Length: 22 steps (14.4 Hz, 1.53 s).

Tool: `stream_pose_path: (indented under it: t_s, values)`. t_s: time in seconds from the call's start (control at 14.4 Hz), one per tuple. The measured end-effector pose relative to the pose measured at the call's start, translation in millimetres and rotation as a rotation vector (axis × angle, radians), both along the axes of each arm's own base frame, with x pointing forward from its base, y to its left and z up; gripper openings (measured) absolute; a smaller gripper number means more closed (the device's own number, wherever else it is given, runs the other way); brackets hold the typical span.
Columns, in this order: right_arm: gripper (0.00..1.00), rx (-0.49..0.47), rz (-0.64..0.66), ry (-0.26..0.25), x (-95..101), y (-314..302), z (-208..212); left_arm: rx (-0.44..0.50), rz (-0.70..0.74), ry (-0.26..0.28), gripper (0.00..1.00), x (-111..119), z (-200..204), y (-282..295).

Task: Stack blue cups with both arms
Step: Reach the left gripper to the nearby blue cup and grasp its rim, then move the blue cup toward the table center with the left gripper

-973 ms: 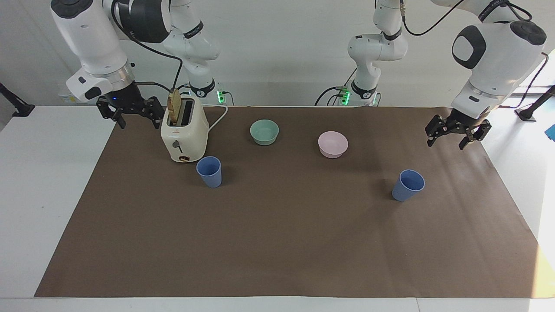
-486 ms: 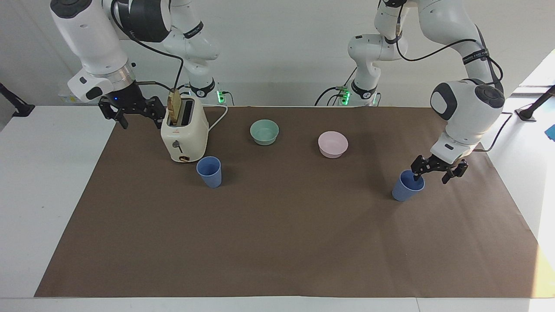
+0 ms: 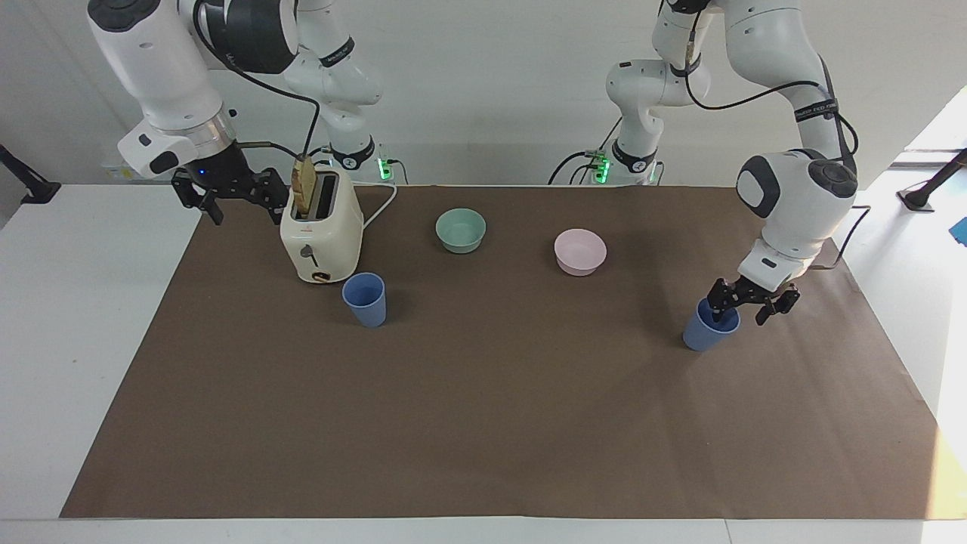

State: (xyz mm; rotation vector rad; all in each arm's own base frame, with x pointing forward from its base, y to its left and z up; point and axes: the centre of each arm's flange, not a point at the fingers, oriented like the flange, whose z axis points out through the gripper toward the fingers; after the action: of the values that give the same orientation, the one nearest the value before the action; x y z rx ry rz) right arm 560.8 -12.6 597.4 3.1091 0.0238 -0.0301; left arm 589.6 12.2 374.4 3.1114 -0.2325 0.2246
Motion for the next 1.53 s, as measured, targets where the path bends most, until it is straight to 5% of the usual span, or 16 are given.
stream_pose_path:
  t_s: [0.35, 0.42, 0.76, 1.53]
  values:
    - [1.00, 0.000, 0.000, 0.000, 0.0, 0.0, 0.0, -0.005, 0.002, -0.014, 0.09, 2.0, 7.5, -2.1]
    - [1.00, 0.000, 0.000, 0.000, 0.0, 0.0, 0.0, -0.010, 0.000, -0.022, 0.05, 3.4, 16.6, -4.3]
    - [1.00, 0.000, 0.000, 0.000, 0.0, -0.2, 0.0, -0.020, -0.005, -0.035, 0.05, 11.2, 56.4, -18.6]
    - [1.00, 0.000, -0.001, 0.001, 0.0, -0.4, -0.3, -0.101, 0.098, -0.002, 0.05, -37.6, 39.4, -251.6]
